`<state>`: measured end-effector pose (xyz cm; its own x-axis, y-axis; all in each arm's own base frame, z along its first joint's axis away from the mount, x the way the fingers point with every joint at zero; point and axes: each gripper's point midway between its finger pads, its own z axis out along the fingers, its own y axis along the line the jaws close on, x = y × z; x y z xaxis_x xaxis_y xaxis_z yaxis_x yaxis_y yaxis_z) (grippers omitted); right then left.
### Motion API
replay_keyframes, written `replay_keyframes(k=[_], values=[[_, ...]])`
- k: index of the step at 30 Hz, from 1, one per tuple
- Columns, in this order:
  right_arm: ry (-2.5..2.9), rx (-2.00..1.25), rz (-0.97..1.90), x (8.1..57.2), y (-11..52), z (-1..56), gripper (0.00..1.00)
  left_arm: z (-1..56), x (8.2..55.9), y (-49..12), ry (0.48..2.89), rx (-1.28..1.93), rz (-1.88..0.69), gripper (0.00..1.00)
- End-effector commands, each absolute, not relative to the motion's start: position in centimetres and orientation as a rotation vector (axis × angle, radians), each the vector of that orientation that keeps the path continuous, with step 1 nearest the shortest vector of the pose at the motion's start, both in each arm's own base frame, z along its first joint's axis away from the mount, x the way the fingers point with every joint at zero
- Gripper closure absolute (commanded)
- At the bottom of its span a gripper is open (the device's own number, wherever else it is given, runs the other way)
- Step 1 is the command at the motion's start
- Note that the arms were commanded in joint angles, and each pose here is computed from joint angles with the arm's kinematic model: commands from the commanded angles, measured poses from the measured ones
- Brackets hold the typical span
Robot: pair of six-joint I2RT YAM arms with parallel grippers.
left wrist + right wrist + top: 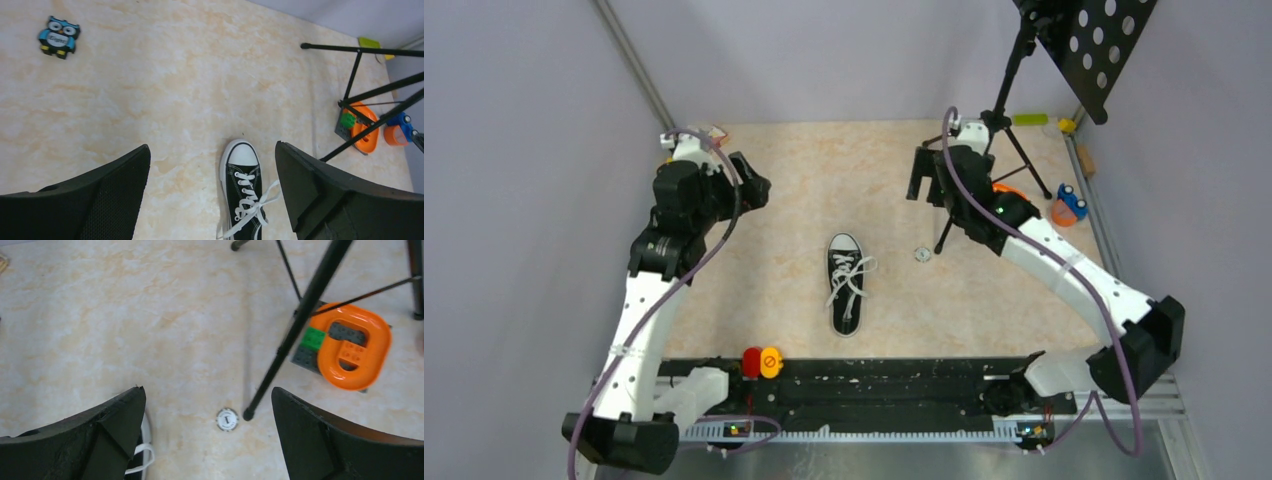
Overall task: Tie the shoes
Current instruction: Reset both arms
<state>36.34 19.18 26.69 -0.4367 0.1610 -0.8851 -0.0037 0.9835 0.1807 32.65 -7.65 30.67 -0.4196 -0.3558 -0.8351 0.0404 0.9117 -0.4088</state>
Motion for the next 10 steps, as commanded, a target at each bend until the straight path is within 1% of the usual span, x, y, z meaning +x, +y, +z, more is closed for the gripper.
replay_keyframes(k=[1, 5, 10], values=[[2.006, 0.131, -0.014, 33.4, 13.6, 27.1, 0.01, 32.7, 31.0, -4.0, 1.885, -0.352, -0.274, 0.02], [2.0, 0.182, 0.043, 31.0, 12.4, 26.6, 0.01, 31.1, 30.2, -3.2, 1.897, -0.382, -0.238, 0.02], [1.964, 0.2, 0.077, 30.2, 11.8, 26.5, 0.01, 28.6, 30.2, -3.2, 1.973, -0.407, -0.223, 0.02]])
